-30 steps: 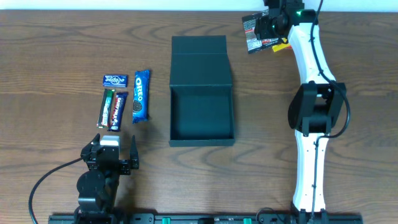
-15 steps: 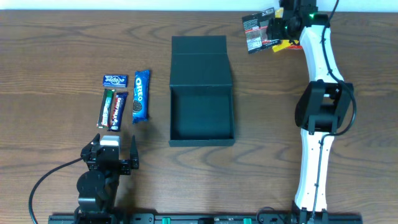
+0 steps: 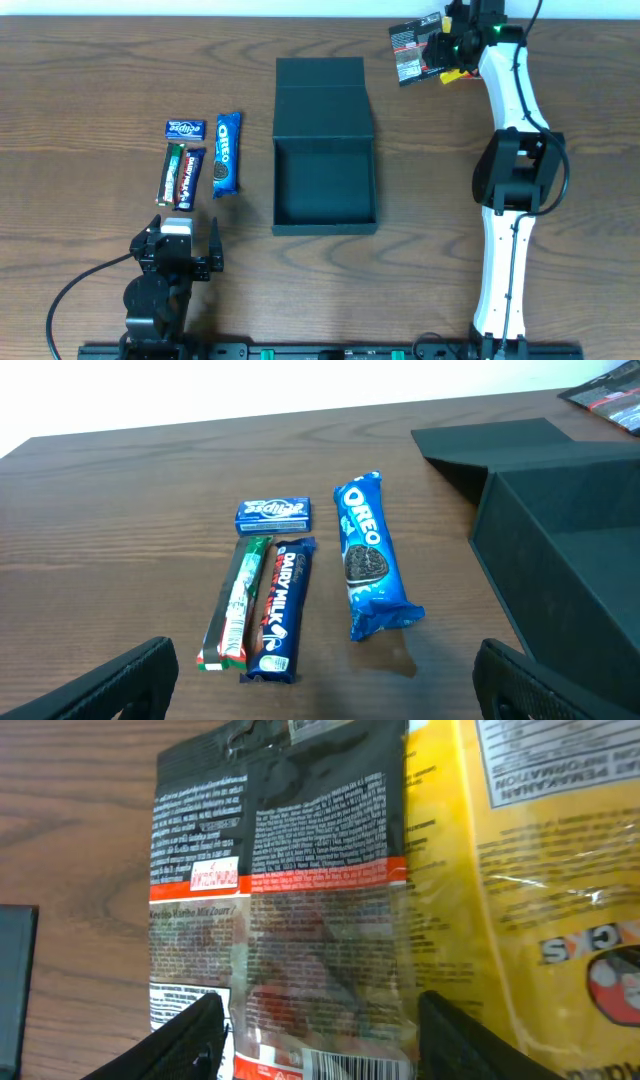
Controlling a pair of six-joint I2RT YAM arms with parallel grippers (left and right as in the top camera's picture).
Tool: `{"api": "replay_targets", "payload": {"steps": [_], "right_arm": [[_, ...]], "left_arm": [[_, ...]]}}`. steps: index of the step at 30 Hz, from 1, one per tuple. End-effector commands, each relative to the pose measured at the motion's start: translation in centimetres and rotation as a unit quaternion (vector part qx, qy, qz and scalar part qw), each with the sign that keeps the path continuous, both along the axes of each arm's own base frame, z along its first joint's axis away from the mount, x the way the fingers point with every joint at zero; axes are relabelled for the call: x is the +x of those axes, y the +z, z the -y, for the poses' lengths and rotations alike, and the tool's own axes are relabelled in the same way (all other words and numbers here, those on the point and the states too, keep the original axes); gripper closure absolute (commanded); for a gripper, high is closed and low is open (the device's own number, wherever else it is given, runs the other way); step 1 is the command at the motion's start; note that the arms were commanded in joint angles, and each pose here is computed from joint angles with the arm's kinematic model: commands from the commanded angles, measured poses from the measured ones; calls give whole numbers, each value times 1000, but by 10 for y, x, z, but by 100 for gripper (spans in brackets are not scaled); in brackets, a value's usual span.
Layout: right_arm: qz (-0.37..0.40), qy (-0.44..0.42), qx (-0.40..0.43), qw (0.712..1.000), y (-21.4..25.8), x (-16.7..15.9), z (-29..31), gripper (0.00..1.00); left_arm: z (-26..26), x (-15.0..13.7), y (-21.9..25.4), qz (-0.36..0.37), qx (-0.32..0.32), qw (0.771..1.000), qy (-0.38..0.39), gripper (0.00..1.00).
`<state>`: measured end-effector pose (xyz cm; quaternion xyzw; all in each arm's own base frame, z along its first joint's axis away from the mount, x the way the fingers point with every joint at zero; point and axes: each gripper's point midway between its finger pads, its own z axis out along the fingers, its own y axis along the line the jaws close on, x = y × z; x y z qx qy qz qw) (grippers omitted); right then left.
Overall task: Pack container
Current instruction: 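Carry the black-red bag over the box and lower it inside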
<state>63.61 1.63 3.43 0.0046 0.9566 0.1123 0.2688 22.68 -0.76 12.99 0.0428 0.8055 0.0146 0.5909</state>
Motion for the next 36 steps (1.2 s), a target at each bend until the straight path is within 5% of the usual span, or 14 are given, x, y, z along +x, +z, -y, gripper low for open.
{"api": "replay_targets", "payload": {"steps": [1,5,15,24,36], "right_arm": [[-18,-7,11,1000,-18,-2,-2,41],[-25,-15,21,999,-24,-3,-4,50],[-26,-25,35,999,-22,-2,-6,99],[10,-1,67,998,23,3,-19,99],[148,79,27,985,218,-31,-49,99]], "left_arm": [[-3,0,-11,-11,12,1000,7,5],[-3,0,-11,-11,12,1000,7,5],[-3,0,-10,-11,12,1000,7,5],[-3,0,-10,-11,12,1000,7,5],[-3,0,-11,-11,12,1000,7,5]]}}
